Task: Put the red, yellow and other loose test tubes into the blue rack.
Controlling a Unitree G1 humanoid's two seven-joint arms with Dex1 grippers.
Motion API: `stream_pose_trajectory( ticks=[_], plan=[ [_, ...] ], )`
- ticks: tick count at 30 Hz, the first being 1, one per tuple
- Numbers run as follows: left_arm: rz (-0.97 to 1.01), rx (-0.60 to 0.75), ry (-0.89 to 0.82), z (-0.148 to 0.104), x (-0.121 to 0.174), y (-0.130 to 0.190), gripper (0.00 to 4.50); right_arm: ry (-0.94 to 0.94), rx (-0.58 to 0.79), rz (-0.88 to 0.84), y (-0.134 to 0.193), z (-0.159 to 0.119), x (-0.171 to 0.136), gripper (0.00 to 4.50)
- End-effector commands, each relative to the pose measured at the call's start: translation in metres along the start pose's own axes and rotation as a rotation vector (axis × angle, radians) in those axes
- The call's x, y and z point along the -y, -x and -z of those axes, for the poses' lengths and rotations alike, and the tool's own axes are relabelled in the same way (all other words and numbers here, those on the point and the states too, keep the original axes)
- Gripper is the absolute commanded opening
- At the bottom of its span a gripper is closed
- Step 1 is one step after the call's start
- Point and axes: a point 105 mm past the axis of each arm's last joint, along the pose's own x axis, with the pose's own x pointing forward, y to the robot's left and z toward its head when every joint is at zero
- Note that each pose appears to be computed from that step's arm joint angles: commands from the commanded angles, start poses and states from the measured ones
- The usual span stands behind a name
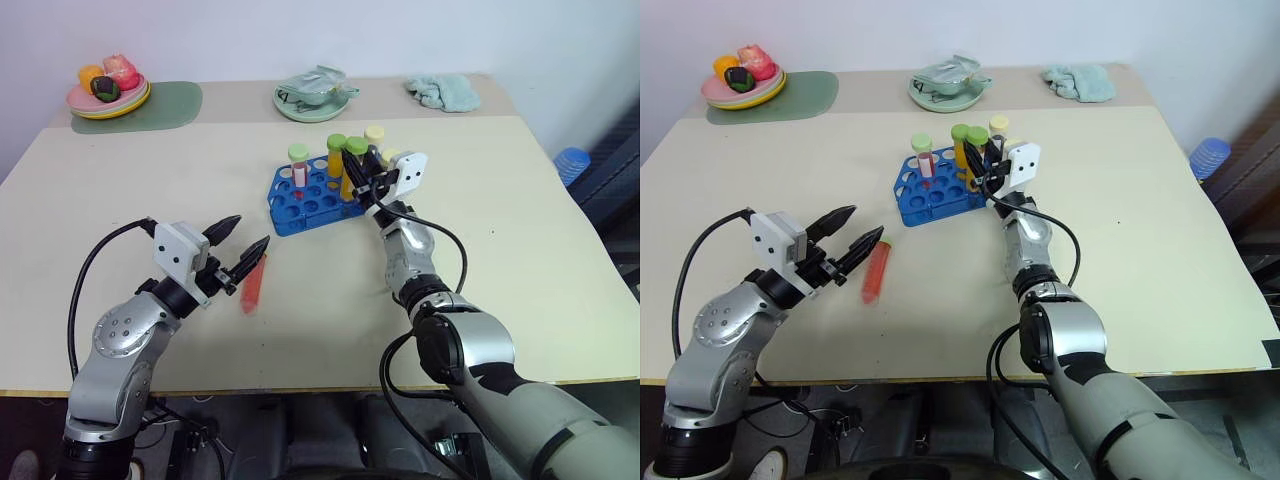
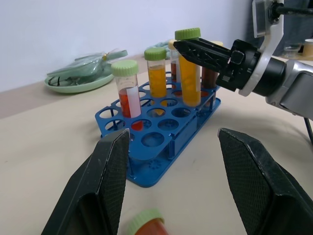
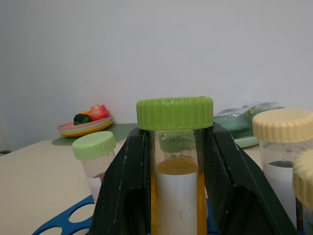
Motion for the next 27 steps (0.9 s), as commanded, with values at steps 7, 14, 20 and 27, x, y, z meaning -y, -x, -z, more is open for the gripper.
stream_pose_trajectory(
  ticks=[7, 14, 20, 27],
  plan=[
    [0.006, 0.008, -0.027, -0.007, 0.0, 0.003, 2.91, 0.131, 0.057, 0.022, -0.002, -0.016, 0.002, 4.25],
    [-0.004, -0.046, 0.043, -0.006, 0.004, 0.001, 2.91, 0.18, 0.072, -0.117, -0.005, -0.028, -0.006, 4.25],
    [-0.114, -0.22, 0.065, -0.004, -0.012, -0.005, 2.91, 0.238, -0.056, -0.418, 0.044, -0.052, 0.003, 4.25],
    [-0.16, -0.478, 0.182, 0.004, -0.02, -0.018, 2.91, 0.222, -0.268, -0.711, 0.126, -0.087, 0.02, 4.25]
  ],
)
